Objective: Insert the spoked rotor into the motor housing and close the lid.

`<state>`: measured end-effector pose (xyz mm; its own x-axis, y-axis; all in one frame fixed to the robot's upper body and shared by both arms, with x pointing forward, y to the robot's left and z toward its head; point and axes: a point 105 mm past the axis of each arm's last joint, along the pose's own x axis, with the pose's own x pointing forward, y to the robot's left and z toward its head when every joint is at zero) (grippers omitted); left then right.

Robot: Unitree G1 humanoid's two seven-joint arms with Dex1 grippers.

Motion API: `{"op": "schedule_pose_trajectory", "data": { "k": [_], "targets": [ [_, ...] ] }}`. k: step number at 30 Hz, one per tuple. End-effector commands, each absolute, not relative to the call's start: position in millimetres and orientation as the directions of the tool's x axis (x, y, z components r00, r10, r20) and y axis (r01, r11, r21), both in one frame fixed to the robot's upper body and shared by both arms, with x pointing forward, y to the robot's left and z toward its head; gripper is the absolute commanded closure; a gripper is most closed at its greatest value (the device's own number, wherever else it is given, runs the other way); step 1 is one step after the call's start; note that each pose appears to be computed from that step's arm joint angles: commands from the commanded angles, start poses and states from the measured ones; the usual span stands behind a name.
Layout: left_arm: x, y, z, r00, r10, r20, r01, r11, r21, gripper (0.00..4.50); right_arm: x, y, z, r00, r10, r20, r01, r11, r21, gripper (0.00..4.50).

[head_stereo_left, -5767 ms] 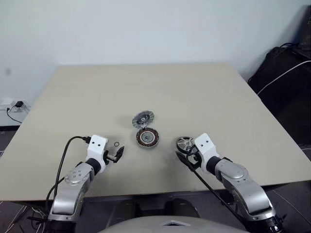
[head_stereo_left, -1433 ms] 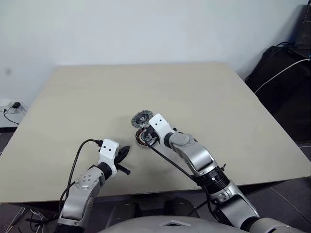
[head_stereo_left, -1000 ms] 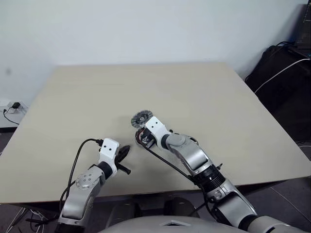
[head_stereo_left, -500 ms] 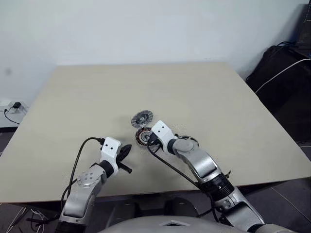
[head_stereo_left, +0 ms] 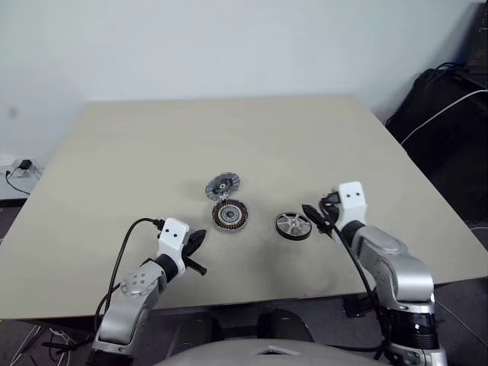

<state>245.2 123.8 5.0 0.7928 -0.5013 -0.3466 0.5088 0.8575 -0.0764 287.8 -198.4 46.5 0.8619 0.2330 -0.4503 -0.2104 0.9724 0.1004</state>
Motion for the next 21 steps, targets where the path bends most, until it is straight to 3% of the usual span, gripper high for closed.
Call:
{"op": "schedule_pose_trajectory", "data": {
  "k": [1,3,7,21],
  "targets": [
    [251.4,120.8,13.6,0.791,-0.524,-0.316,0.532,0.844,-0.068,4.50,286.2,-203.2,58.9,0.888,0.215,-0.406,-0.156,0.972,0.174,0.67],
    [252.3,120.3,13.9,0.788,-0.529,-0.316,0.537,0.841,-0.067,4.50,283.8,-206.9,53.5,0.886,0.186,-0.425,-0.057,0.953,0.297,0.04],
    [253.4,120.1,13.6,0.783,-0.533,-0.319,0.543,0.837,-0.067,4.50,282.2,-203.7,46.1,0.873,0.218,-0.437,0.106,0.788,0.606,0.02],
    [250.1,119.4,11.2,0.783,-0.531,-0.325,0.538,0.839,-0.074,4.50,277.9,-183.3,31.8,0.821,0.331,-0.465,0.184,0.617,0.765,0.02]
  ]
}}
